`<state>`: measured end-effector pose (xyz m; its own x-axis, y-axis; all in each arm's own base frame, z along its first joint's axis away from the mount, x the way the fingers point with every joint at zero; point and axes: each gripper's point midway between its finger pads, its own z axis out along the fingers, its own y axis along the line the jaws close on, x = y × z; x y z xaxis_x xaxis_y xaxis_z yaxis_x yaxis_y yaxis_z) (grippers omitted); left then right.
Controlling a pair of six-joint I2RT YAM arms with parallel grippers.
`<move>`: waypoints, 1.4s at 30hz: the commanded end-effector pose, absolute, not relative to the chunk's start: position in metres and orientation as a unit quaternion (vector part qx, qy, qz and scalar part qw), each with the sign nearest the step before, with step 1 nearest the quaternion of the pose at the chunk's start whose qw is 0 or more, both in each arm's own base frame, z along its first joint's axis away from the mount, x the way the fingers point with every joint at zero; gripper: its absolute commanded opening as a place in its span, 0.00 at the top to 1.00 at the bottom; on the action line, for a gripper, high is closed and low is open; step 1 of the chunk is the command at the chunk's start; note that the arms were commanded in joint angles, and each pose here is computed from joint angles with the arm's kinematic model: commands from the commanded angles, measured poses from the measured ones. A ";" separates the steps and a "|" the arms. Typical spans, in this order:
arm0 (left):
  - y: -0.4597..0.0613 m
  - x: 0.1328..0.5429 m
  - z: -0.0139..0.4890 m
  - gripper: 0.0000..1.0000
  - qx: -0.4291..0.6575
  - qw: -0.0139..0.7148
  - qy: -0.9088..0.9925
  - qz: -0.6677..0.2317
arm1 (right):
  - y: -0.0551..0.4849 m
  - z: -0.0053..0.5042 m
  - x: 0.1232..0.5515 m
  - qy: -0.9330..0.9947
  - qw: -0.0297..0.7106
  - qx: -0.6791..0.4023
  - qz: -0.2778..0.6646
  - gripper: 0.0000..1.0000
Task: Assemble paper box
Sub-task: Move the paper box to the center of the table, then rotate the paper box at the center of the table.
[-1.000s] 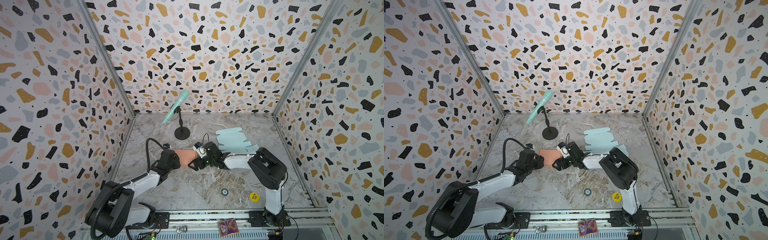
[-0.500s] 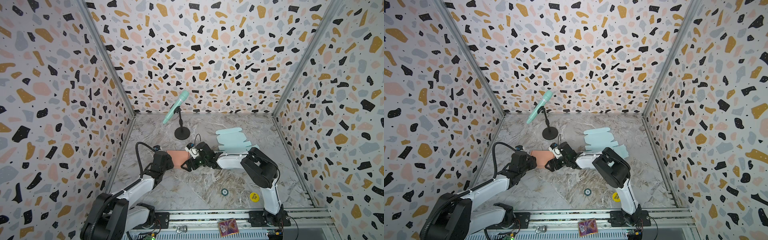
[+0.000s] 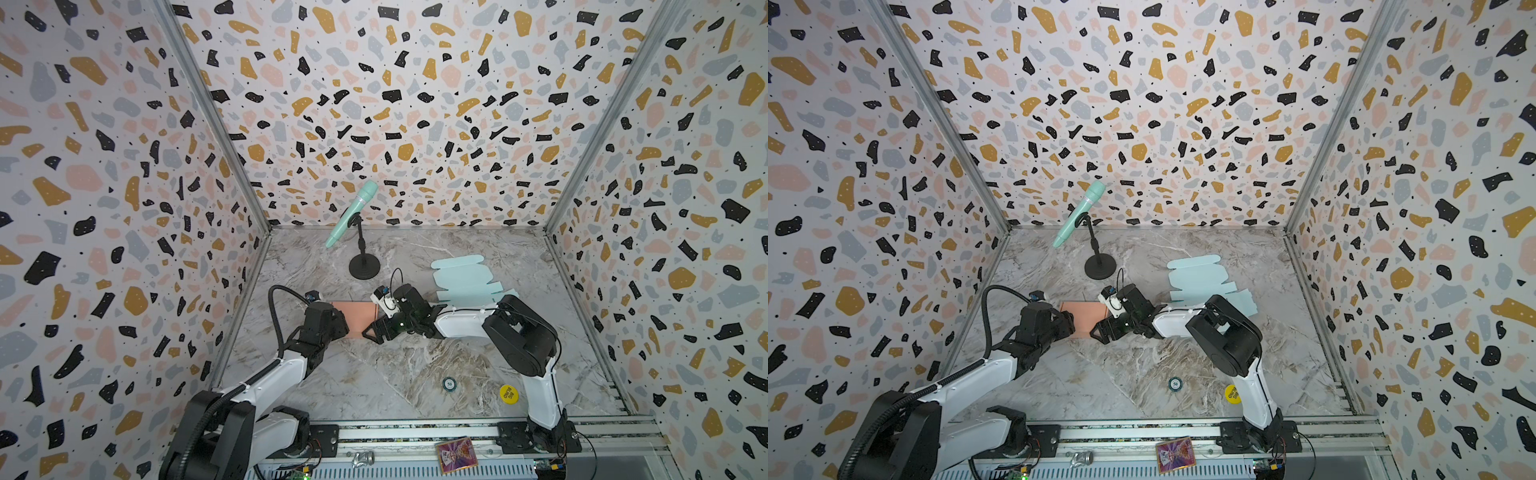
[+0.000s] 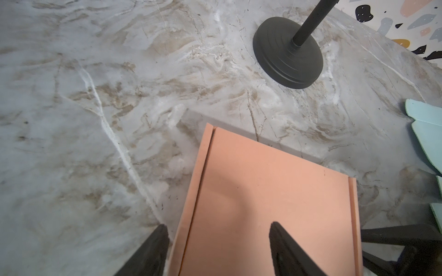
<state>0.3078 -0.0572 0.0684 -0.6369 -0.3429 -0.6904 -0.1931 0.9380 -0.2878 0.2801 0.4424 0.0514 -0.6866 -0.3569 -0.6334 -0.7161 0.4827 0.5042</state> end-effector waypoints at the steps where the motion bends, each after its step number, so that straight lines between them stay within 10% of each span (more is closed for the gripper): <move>1: -0.052 0.303 0.071 0.25 -0.144 0.399 0.902 -0.085 | 0.431 0.072 0.284 0.829 0.241 -0.316 0.393 0.08; 16: -0.103 0.295 0.124 0.15 -0.048 0.415 0.894 -0.161 | 0.339 0.142 0.280 0.832 0.312 -0.278 0.365 0.06; 42: -0.386 0.298 0.136 0.13 0.189 0.378 0.861 -0.285 | 0.151 0.112 0.232 0.894 0.304 -0.036 0.328 0.01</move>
